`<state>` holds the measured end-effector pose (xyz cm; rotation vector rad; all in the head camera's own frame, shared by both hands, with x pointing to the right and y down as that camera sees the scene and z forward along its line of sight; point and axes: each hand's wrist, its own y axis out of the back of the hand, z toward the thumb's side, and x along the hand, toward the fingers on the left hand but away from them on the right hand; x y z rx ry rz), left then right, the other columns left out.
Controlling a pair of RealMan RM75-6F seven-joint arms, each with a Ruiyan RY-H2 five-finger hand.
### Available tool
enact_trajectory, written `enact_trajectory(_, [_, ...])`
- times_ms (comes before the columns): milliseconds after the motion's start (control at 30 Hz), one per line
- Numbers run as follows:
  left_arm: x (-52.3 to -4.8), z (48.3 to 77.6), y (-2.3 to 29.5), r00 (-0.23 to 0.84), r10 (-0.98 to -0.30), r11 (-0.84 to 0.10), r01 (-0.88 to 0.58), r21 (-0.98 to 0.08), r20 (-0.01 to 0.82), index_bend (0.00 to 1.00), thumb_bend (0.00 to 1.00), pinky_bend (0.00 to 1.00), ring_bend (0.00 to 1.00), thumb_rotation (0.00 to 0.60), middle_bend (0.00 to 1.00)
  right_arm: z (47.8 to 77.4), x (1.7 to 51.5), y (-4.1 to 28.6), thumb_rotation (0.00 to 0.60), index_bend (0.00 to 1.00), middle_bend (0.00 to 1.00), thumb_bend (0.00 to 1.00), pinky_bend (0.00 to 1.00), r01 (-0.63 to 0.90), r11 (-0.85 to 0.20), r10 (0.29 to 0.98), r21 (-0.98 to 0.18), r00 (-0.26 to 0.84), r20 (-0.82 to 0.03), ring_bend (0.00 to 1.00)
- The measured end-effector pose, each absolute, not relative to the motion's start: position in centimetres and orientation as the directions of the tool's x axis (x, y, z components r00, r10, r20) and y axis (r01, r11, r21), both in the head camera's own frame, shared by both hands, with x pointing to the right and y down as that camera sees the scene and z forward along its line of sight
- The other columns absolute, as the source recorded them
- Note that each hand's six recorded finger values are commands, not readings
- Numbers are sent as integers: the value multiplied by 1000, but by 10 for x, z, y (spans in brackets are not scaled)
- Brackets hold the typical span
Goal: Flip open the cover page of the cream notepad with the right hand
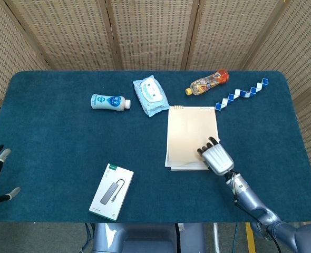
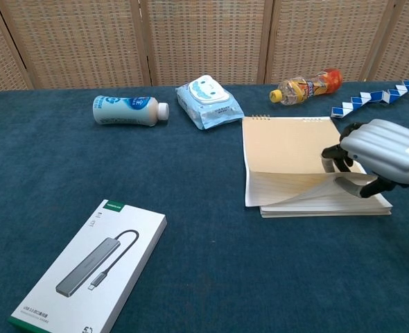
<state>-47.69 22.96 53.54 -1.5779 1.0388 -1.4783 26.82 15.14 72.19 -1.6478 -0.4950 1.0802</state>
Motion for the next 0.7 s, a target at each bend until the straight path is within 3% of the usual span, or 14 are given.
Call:
enact_trajectory(367, [-475, 537, 231, 20, -909, -416, -74, -906, 416, 0, 0, 0, 0, 600, 0, 707, 283, 142, 600, 657, 618, 620, 262, -46, -447, 790, -894, 448, -418, 506])
enact_trajectory(700, [-475, 536, 231, 21, -909, -416, -78, -906, 415, 0, 0, 0, 0, 600, 0, 686, 288, 154, 600, 661, 620, 620, 262, -38, -459, 761, -888, 499, -415, 506])
